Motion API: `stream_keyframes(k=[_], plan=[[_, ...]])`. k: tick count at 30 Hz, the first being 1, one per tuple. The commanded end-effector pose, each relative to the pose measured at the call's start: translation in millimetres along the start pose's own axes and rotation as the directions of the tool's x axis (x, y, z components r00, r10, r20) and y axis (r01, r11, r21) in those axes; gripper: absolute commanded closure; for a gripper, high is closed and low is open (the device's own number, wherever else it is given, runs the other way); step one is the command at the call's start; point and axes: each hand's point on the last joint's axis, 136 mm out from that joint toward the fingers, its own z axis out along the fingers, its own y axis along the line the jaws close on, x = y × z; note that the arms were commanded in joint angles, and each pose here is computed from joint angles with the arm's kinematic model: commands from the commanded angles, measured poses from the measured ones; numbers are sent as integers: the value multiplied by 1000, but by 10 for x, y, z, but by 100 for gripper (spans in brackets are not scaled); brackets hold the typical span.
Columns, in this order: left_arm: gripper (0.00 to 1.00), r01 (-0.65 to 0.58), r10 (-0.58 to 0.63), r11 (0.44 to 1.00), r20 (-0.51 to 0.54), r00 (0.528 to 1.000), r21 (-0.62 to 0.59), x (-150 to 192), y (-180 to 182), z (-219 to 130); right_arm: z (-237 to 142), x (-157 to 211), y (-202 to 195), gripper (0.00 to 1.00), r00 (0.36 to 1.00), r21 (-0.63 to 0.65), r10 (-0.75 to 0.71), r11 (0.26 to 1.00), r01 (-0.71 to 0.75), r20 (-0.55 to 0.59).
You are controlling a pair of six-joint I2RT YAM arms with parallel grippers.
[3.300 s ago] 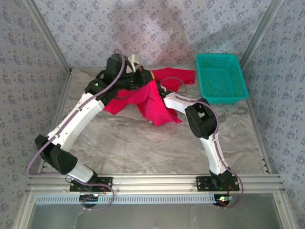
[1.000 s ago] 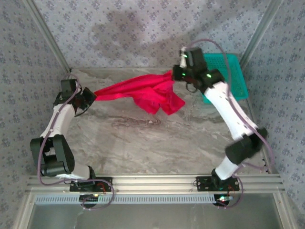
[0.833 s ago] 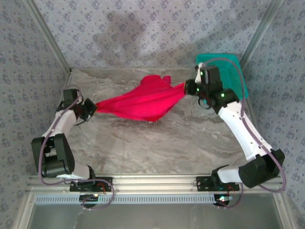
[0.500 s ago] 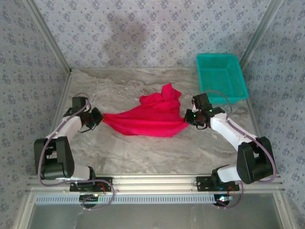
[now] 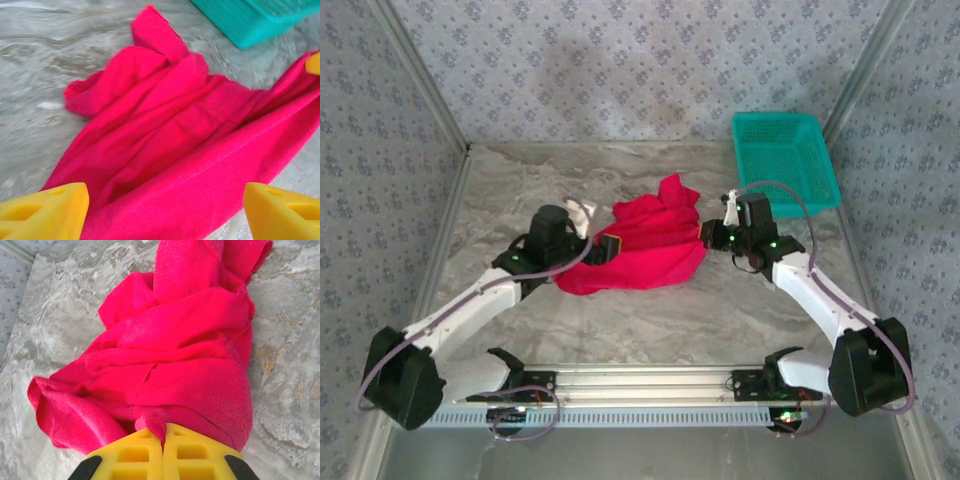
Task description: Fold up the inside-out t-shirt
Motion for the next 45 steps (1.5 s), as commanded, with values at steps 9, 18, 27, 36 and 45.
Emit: stream_keyframes(k=[9,18,27,36,45], plan=[[28,-120,142,986,-213,967,113,-107,-69,1031,43,909,-555,99,987,128,104,988,-89,-121],[23,-181,241,962,-324,915,203,185,-280,1292,21,995,-746,32,977,243,136,965,-93,-166],[13,-249,364,911,-357,860,328,498,-616,1390,26,825,-627,32,982,210,119,974,-86,-148],[19,-362,419,907,-389,820,214,654,-359,1733,28,889,-595,39,978,185,124,978,-92,-169],[100,-361,390,921,-383,837,148,285,-282,1709,237,1049,-475,45,964,109,178,981,-159,-198]])
